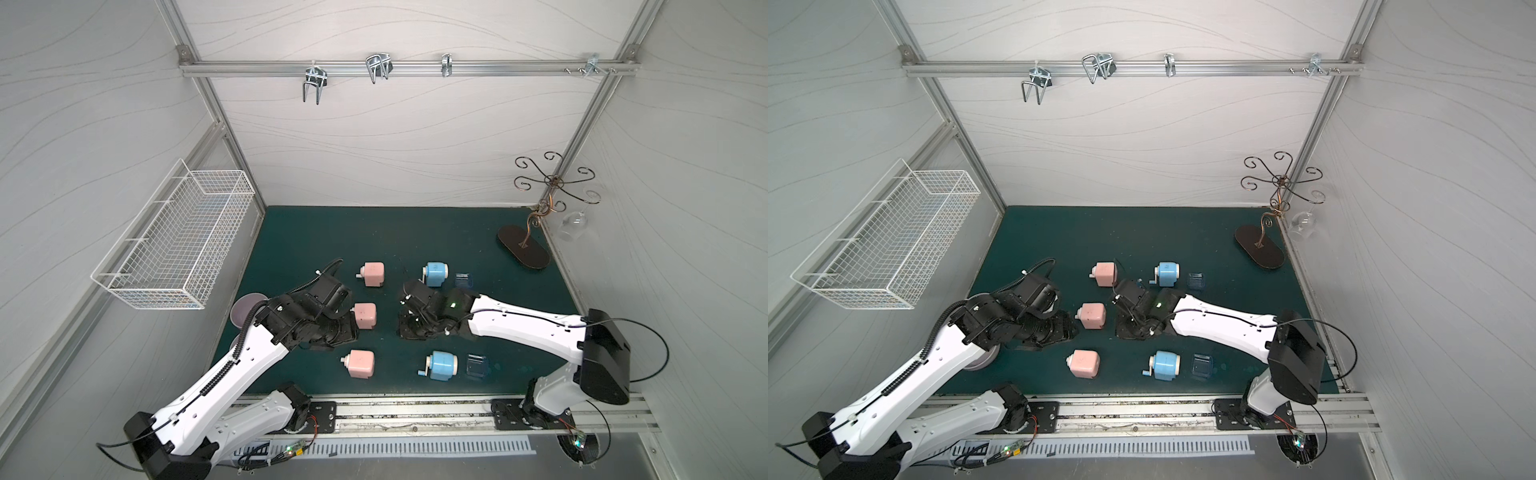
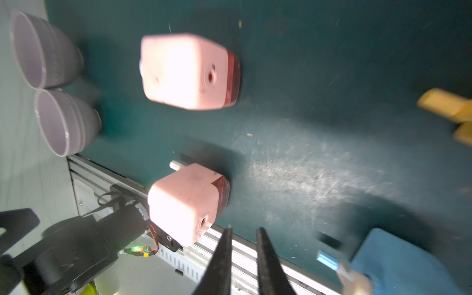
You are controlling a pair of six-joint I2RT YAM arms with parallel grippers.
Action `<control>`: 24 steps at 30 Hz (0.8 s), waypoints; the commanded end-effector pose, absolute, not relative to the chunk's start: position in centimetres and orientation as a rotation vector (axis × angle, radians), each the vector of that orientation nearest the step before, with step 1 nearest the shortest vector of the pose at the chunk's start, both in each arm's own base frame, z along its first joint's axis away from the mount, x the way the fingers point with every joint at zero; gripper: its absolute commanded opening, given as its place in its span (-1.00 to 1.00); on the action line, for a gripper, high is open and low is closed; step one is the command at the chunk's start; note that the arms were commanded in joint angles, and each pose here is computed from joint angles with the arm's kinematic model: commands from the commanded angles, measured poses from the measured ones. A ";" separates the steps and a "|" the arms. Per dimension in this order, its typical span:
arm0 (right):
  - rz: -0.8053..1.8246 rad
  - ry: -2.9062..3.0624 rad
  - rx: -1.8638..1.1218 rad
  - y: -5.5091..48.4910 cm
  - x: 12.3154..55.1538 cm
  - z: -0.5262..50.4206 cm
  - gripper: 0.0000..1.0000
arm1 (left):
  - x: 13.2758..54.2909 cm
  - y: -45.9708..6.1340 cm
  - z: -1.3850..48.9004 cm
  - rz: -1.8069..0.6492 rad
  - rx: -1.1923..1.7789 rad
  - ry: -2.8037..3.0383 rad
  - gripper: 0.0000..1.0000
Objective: Put the tray back into the pencil sharpener
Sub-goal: Pick up the container from the center of the board.
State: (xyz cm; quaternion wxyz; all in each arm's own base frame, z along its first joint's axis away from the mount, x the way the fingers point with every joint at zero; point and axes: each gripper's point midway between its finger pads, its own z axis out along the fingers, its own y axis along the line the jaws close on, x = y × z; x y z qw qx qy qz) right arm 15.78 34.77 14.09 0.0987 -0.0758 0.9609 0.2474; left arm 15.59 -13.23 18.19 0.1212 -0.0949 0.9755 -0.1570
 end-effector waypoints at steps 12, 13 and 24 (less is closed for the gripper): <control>0.529 2.654 -0.056 22.0 22.2 21.8 -0.05 | 20.6 -16.0 24.8 -0.463 -0.062 2.699 0.24; 0.517 2.649 -0.037 21.0 22.7 22.1 -0.06 | 21.0 -16.2 24.9 -0.464 -0.056 2.697 0.25; 0.527 2.726 0.150 14.6 29.7 21.4 -0.07 | 27.8 -22.7 25.4 -0.526 0.046 2.722 0.33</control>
